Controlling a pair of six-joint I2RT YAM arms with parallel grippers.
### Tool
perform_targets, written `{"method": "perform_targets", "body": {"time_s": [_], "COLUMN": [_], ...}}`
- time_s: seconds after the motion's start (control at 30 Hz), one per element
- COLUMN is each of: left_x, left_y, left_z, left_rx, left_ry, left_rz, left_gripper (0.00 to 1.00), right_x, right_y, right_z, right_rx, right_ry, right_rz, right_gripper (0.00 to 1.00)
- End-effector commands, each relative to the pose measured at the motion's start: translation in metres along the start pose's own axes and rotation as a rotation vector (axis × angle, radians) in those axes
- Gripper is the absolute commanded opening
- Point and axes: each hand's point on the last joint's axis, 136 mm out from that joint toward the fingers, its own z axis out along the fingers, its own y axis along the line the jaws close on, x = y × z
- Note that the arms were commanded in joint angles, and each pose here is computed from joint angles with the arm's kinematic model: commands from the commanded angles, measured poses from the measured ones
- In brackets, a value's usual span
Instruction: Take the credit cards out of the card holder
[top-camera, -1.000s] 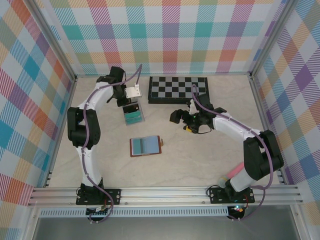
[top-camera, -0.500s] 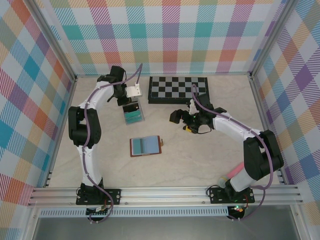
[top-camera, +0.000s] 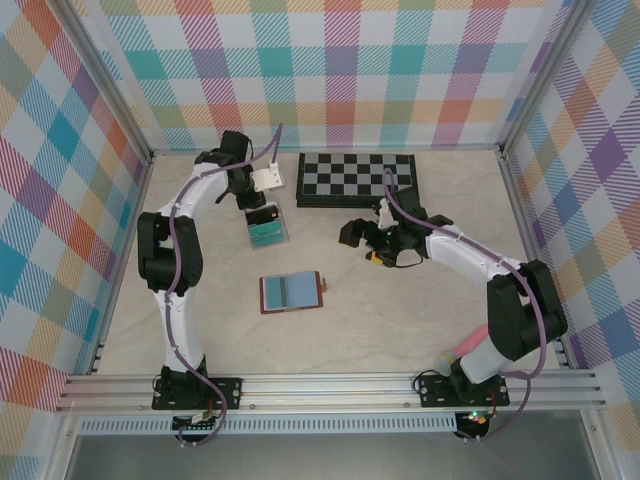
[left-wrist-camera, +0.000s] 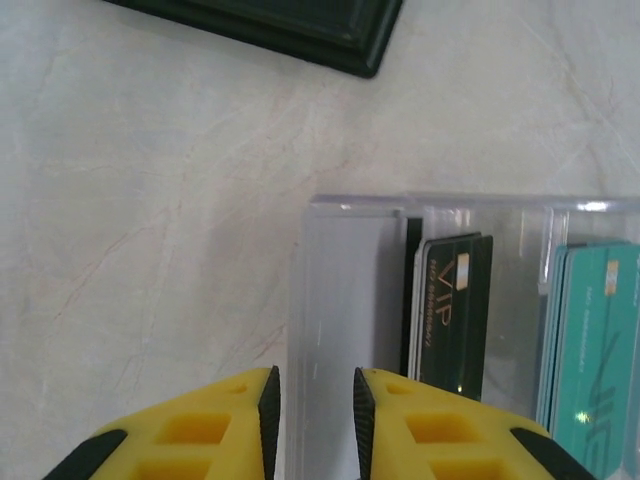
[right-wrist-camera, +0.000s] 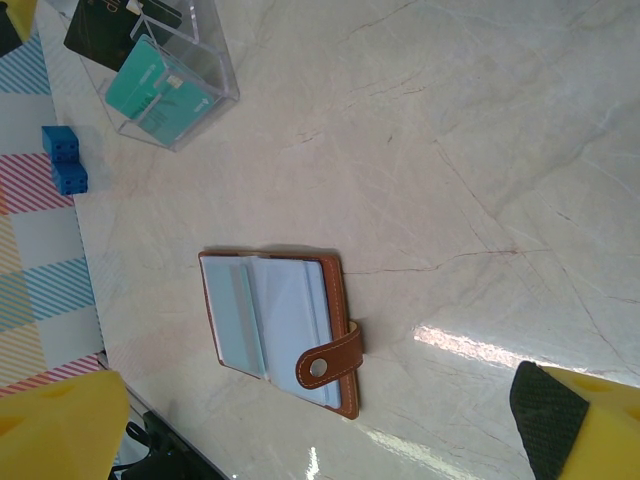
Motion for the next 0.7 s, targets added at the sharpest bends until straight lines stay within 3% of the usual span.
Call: {"method": "perform_targets", "body": {"time_s": [0.0,0.13,0.33,0.43,0.67], "left_x": [-0.027,-0.041,-0.044,-0.034,0.017], "left_y": [0.019,0.017,0.005,0.006,-0.036], "left_z": [-0.053,-0.081,-0.122,-0.140,-0.141], "left_rx": [-0.103,-0.154,-0.261,-0.334,-0.329], "left_ry": [-0.136,-0.239,-0.425,-0.511,-0.511], "left_rz": [-0.072,-0.190,-0.473,-0.721,-1.282], "left_gripper": [0.28,0.28,0.32,0.41,0.51], "right_x": [-0.004,0.002,0.028,0.045,0.082], "right_y": [0.013,0.018,0.036,0.043,0.060], "right_z": [-0.008,-0.004,0.017,0.033,0.068], "right_rx": [-0.011,0.047,0.167,0.228,0.316], "right_ry": [-0.020,-0.016,0.022,0.060,0.130], "right_rz": [-0.043,-0.090,-0.227,-0.282,-0.399], "right_gripper": [1.00,1.00,0.98,0.96,0.92]}}
